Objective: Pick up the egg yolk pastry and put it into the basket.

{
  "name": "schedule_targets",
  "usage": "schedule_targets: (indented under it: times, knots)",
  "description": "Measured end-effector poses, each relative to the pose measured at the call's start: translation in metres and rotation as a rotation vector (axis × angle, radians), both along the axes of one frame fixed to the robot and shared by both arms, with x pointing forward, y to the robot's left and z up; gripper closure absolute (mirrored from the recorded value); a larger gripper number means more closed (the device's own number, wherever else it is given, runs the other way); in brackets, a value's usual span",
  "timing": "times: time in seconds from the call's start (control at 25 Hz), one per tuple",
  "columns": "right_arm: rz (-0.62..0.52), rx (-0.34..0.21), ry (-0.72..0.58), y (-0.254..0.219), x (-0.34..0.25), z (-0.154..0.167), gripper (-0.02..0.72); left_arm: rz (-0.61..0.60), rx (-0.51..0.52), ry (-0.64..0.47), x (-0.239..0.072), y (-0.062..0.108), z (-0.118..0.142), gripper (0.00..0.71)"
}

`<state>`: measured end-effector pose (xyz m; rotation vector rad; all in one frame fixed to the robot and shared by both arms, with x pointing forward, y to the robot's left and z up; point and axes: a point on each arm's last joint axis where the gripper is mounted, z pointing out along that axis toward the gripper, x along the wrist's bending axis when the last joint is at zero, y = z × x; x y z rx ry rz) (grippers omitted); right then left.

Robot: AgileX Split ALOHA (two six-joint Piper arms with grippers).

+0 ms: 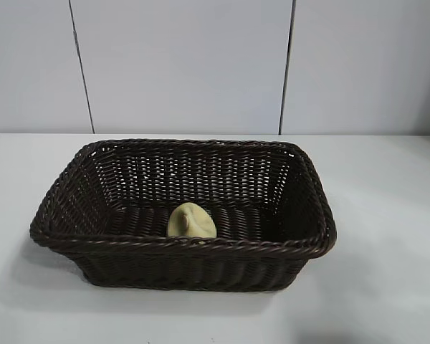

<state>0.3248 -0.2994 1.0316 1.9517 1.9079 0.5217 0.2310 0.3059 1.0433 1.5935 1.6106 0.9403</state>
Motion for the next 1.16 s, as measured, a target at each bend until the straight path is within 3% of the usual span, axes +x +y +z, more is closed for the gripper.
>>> schedule_targets:
  times: [0.08, 0.68, 1.16]
  knots:
    - [0.000, 0.000, -0.019, 0.000, -0.012, -0.005, 0.220, 0.000, 0.000, 0.000, 0.000, 0.000, 0.000, 0.149]
    - [0.001, -0.007, -0.525, 0.002, -0.087, 0.012, 0.220, 0.000, 0.000, 0.000, 0.000, 0.000, 0.000, 0.149]
    - [0.001, -0.007, -0.546, 0.002, -0.091, 0.011, 0.220, 0.000, 0.001, 0.000, 0.000, 0.000, 0.000, 0.149]
